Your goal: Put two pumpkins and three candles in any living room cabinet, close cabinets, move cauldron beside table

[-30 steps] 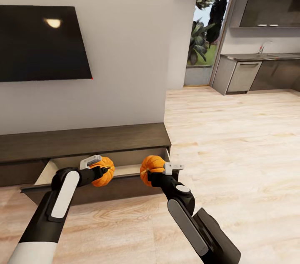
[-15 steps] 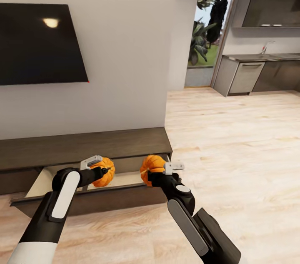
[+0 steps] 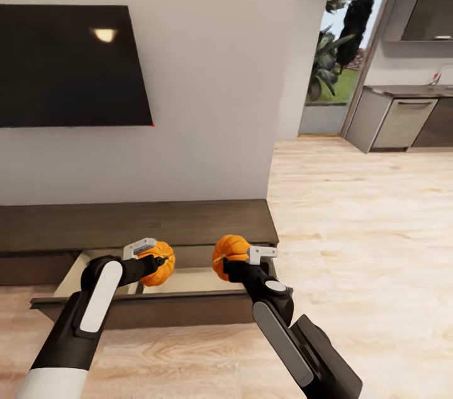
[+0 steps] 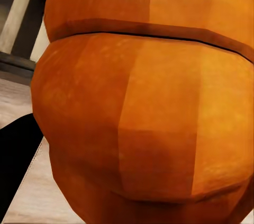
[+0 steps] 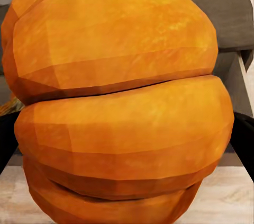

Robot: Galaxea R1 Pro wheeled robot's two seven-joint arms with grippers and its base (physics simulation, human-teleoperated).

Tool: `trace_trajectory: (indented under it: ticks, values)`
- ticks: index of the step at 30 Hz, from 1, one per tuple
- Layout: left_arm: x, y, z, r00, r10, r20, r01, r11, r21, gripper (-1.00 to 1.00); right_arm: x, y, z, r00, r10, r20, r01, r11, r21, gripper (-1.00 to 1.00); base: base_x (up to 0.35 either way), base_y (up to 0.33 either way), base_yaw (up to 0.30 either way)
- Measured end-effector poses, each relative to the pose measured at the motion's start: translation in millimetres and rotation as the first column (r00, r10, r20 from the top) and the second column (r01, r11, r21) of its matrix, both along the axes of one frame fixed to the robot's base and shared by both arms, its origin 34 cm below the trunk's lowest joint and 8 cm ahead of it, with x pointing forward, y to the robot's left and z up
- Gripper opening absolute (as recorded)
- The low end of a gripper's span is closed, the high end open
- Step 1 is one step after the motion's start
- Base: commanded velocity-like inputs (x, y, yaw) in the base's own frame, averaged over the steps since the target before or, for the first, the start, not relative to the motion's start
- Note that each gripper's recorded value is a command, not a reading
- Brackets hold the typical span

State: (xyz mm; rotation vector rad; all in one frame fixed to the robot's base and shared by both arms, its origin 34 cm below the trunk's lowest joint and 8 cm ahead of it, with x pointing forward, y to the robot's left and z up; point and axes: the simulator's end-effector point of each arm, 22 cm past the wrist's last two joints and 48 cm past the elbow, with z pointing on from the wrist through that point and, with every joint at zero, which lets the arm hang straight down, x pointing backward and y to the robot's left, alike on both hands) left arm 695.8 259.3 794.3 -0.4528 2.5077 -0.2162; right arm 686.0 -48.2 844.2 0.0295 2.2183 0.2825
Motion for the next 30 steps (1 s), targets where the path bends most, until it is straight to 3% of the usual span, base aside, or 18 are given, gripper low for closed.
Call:
trace_trajectory:
  ticks: [9,13,15,20,23,30]
  values:
    - [0.0,-8.4,0.0,1.0,-0.021,0.001,0.021,1.0,0.002,-1.0,0.2,-1.4,-3.4,1.0,-0.004,-0.002,0.004,1.0,-0.006,-1.0,0.118,-0.05,0.031]
    - [-0.2,-11.2,-0.1,1.0,-0.028,0.0,0.028,1.0,0.004,-1.0,3.8,-5.8,-10.0,0.999,-0.033,0.01,0.033,0.999,0.0,-1.0,0.063,-0.018,0.001]
    - [-0.4,-11.5,-0.1,1.0,-0.03,0.0,0.03,1.0,0.005,-1.0,9.2,-11.6,-13.8,0.998,-0.052,0.038,0.053,0.998,-0.031,-1.0,0.161,-0.059,0.0]
    - [-0.8,-18.8,-1.0,0.999,-0.048,-0.002,0.048,0.999,0.003,-1.0,29.3,10.0,-14.9,0.997,-0.054,0.057,0.057,0.996,-0.066,-1.0,0.034,-0.012,0.0]
    - [-1.4,-23.8,-1.9,0.998,-0.063,-0.004,0.063,0.998,0.007,-1.0,46.9,11.7,-14.8,0.996,-0.061,0.068,0.067,0.994,-0.087,-1.0,0.004,-0.001,0.0]
    - [-7.2,-25.4,-15.3,0.997,-0.069,-0.038,0.069,0.998,0.013,-1.0,49.0,13.9,-18.2,0.998,-0.053,0.046,0.057,0.993,-0.1,-1.0,0.054,0.0,0.0]
